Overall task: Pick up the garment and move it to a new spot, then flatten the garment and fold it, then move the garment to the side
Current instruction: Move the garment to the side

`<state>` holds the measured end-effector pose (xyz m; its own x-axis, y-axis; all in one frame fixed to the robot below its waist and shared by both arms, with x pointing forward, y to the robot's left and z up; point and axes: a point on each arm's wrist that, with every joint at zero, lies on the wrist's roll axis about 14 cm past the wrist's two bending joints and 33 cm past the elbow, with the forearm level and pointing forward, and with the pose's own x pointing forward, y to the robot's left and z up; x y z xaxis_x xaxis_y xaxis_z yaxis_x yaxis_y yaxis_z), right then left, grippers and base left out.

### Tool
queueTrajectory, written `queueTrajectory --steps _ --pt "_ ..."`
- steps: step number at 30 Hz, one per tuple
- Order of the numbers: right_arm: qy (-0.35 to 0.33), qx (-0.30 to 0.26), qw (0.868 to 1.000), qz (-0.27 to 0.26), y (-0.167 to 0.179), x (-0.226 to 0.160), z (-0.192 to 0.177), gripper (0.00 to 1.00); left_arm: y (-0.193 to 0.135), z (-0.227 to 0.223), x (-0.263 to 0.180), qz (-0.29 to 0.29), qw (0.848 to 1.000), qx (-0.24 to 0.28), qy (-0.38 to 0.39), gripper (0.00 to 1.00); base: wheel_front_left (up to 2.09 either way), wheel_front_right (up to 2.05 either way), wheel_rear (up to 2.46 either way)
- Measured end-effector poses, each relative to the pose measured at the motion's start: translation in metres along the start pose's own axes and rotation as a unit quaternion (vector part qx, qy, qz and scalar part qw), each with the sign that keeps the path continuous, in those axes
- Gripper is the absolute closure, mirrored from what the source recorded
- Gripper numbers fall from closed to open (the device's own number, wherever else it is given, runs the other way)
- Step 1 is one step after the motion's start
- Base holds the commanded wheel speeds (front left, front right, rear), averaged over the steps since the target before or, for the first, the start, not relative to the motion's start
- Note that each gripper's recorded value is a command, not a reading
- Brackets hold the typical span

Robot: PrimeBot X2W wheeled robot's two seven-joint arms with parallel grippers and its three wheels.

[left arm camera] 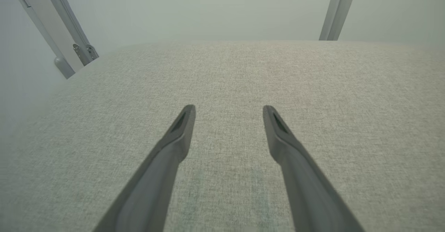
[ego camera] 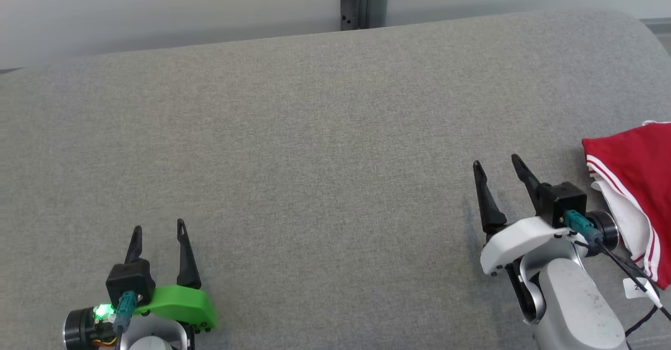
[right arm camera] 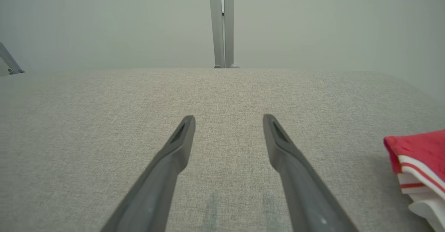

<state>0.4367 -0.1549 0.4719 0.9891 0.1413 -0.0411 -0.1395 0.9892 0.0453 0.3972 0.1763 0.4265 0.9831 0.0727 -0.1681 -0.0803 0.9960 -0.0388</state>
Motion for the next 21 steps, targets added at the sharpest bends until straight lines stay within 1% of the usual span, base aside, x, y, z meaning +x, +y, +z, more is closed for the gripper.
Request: queueTrajectory --steps 4,8,12,14,21 --pt "0.005 0.008 1.000 0.017 0.014 -0.008 -0.003 0.00 0.012 0.006 -0.012 0.015 1.000 -0.005 -0.010 0.00 0.00 0.00 0.00" --pt "0.005 0.014 1.000 0.023 0.020 -0.017 -0.003 0.00 0.019 0.010 -0.024 0.022 0.999 -0.017 -0.017 0.00 0.00 0.00 0.00" --pt "0.002 0.021 1.000 0.023 0.022 -0.029 -0.001 0.00 0.023 0.012 -0.036 0.027 0.999 -0.025 -0.022 0.00 0.00 0.00 0.00" --pt "-0.003 0.037 0.999 0.015 0.020 -0.034 0.002 0.00 0.025 0.016 -0.039 0.028 0.999 -0.028 -0.030 0.00 0.00 0.00 0.00" --pt "-0.019 0.033 0.999 0.016 0.021 -0.044 0.012 0.00 0.023 0.025 -0.046 0.020 0.998 -0.038 -0.045 0.00 0.00 0.00 0.00"
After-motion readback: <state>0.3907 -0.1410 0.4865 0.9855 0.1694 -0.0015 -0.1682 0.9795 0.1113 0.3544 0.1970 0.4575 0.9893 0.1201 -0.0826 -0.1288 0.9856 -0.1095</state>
